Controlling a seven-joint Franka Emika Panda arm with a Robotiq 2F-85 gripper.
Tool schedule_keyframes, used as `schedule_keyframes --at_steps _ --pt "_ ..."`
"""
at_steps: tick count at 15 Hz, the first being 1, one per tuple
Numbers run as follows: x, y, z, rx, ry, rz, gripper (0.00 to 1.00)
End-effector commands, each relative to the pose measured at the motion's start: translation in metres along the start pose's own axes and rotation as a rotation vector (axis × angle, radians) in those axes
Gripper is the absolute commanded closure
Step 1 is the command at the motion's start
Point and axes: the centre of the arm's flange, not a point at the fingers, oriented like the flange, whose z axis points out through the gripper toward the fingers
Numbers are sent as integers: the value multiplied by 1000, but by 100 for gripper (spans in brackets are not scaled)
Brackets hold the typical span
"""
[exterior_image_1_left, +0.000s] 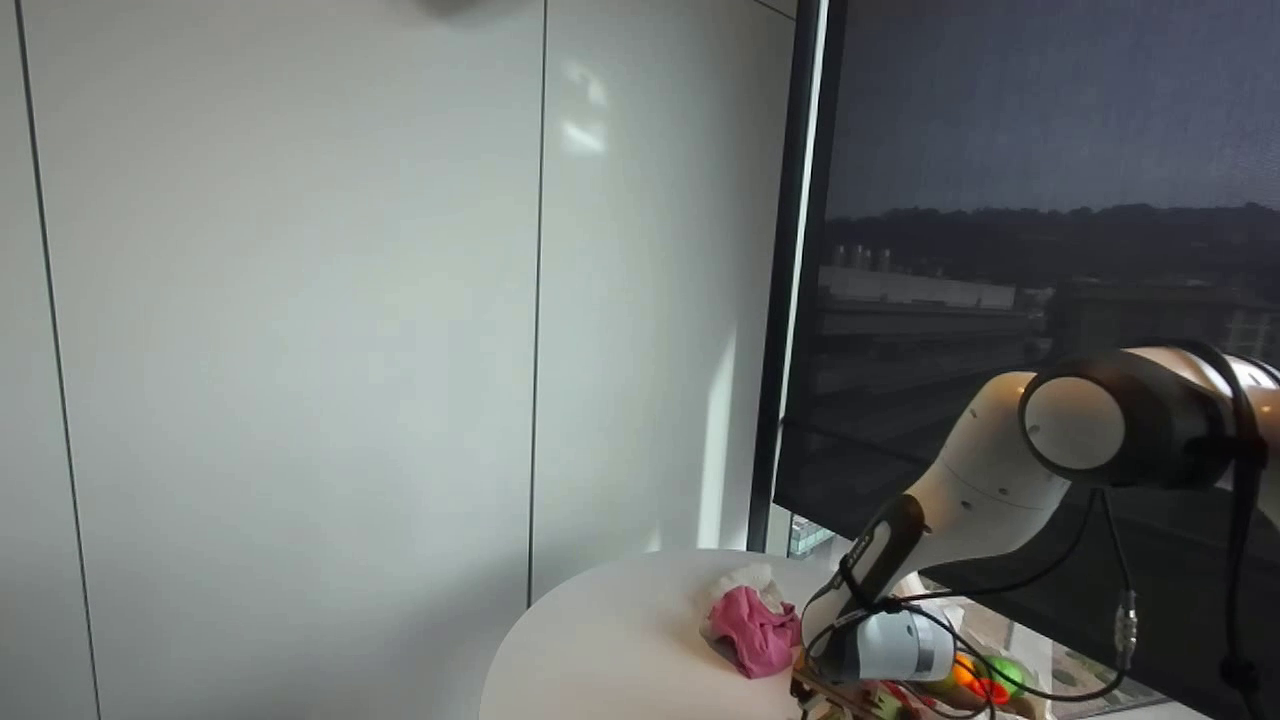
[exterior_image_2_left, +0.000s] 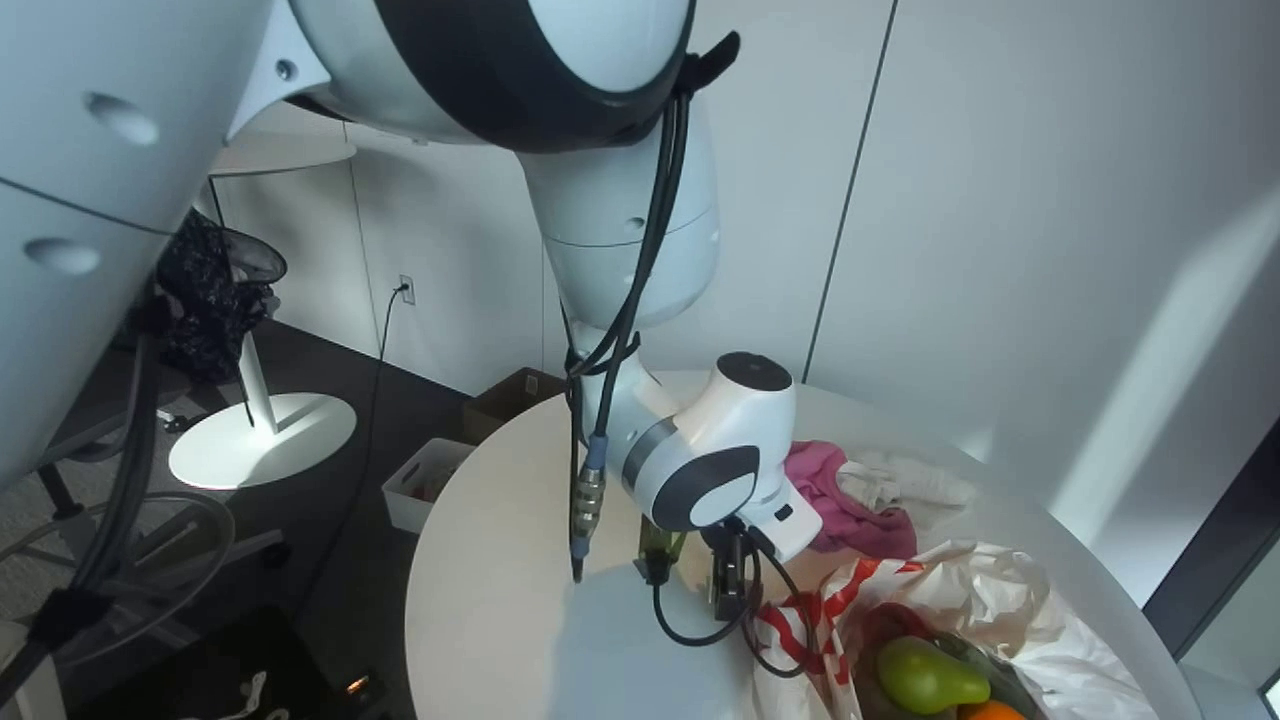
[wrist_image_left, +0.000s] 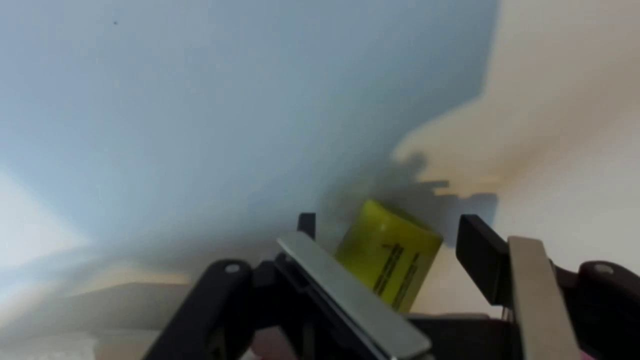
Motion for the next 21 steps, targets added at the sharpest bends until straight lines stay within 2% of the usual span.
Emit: schedule_keyframes --at_steps 1,3,5,6,8,10,14,21 --pt "6 -12 -56 69 28 -15 50" --pt "23 -14 -80 81 96 -1 50" --pt "42 -8 -96 72 101 54 50" --pt "47 -3 -96 52 79 56 6" --pt "47 4 -89 18 36 57 0" --pt "35 1 -78 -1 -25 50 0" --pt "21 -7 -53 -53 -88 83 0" --pt "27 4 -6 -90 -69 208 0"
